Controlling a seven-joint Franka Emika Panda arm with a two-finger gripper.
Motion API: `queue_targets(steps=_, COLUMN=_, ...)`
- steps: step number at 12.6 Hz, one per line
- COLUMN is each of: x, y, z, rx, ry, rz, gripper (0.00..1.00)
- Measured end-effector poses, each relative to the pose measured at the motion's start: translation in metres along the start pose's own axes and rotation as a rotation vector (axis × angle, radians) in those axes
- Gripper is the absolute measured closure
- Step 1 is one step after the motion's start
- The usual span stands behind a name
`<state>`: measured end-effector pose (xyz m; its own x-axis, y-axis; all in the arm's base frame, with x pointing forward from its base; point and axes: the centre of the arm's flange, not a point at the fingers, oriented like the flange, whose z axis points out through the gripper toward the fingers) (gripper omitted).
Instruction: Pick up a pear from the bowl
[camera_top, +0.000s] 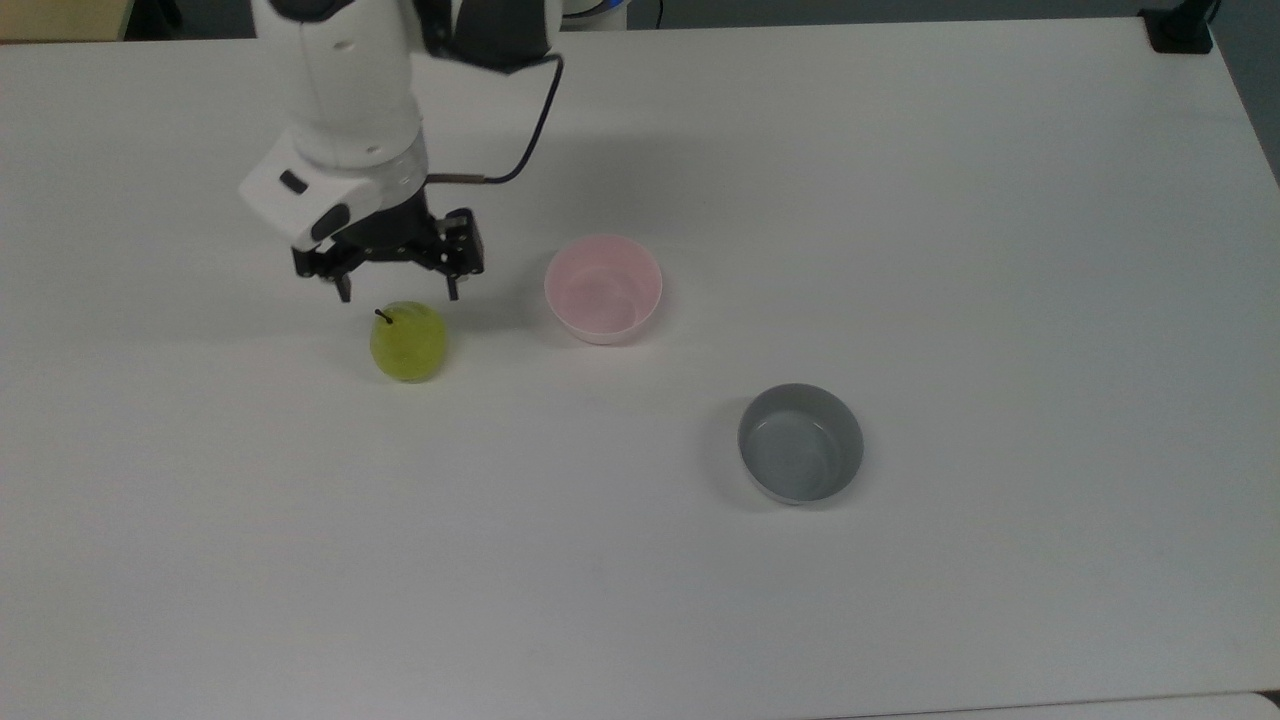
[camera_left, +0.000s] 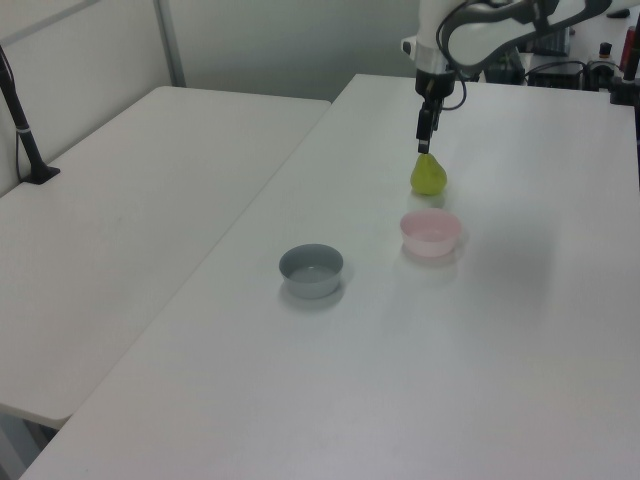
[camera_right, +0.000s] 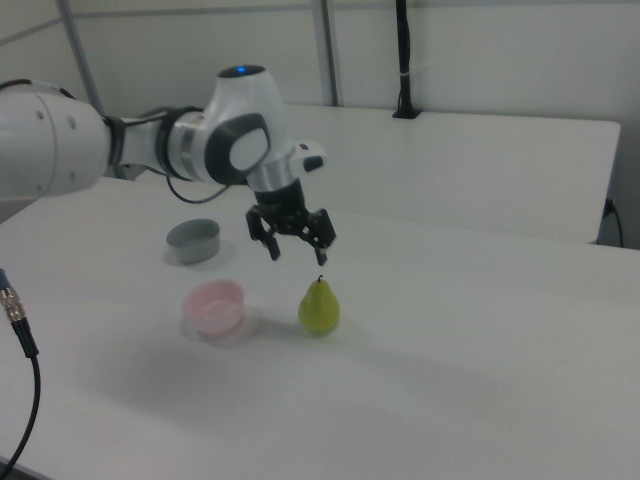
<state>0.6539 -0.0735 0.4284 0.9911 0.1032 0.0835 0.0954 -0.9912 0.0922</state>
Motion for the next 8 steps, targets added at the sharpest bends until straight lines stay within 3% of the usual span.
queue_targets(steps=4, x=-0.016, y=-0.083, z=-0.082, rx=0.016, ry=-0.027, rz=0.085, gripper=0.00)
queue_targets(steps=8, x=-0.049, y=-0.099, z=-0.138, rx=0.018, ry=-0.076, rz=0.126, gripper=0.00)
